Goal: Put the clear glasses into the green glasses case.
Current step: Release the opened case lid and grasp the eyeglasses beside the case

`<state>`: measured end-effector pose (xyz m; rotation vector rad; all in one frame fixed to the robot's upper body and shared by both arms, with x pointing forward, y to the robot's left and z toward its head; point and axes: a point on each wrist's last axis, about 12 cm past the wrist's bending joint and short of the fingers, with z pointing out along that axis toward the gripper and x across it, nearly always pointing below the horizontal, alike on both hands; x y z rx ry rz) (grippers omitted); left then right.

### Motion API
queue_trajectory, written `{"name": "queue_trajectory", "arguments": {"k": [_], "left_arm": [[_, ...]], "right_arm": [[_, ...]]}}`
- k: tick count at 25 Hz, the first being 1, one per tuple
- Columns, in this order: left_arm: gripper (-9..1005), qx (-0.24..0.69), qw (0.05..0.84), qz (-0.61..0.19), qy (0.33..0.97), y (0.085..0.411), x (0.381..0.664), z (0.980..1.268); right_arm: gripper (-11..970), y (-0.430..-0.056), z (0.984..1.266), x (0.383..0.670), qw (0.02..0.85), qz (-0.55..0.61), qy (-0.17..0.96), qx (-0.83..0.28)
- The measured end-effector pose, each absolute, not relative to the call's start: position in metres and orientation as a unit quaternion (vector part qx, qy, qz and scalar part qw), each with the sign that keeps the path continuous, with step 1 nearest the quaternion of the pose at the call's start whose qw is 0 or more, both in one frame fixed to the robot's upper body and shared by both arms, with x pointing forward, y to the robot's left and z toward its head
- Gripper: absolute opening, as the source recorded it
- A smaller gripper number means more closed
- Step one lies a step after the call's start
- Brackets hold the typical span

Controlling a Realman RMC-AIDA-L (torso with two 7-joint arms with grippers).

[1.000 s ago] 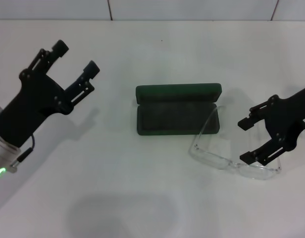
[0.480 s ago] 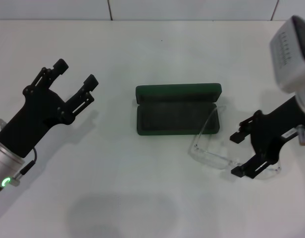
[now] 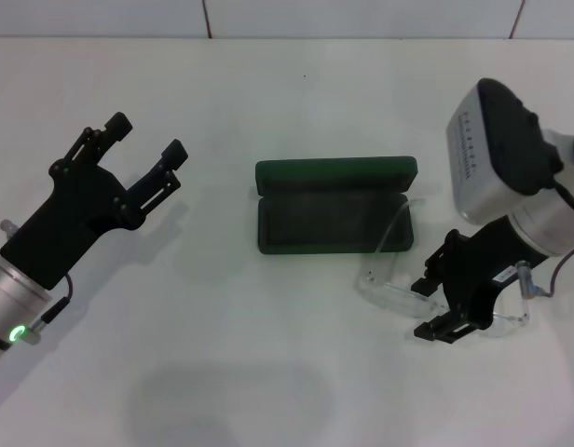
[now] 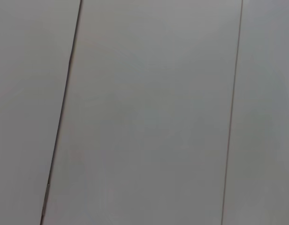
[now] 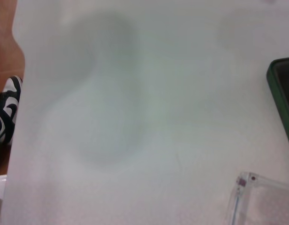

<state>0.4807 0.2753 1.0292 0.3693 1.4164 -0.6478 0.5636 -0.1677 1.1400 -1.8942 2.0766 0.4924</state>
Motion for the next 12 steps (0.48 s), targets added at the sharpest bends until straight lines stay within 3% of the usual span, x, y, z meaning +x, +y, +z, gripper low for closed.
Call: {"name": "queue_trajectory", "arguments": {"k": [1,7,12], "left_arm": [[846,0.166,0.696,-0.29,0.635,0.2754,0.4807,1.0292],[846,0.167,0.694,-0.291,0.638,0.2761,0.4785,1.0279],[846,0.166,0.693,-0.288,0.64,0.2775,0.4776,1.0271]], "right_arm": [[547,-0.1667,1.1394,0.5634,0.143,0.169,0.719,-0.658],[526,-0.1625,1.1379,0.5628,0.133,0.166,0.725,-0.655],[394,-0.1612,1.1374,0.5628,0.125,0.158,0.727,-0.656]]}}
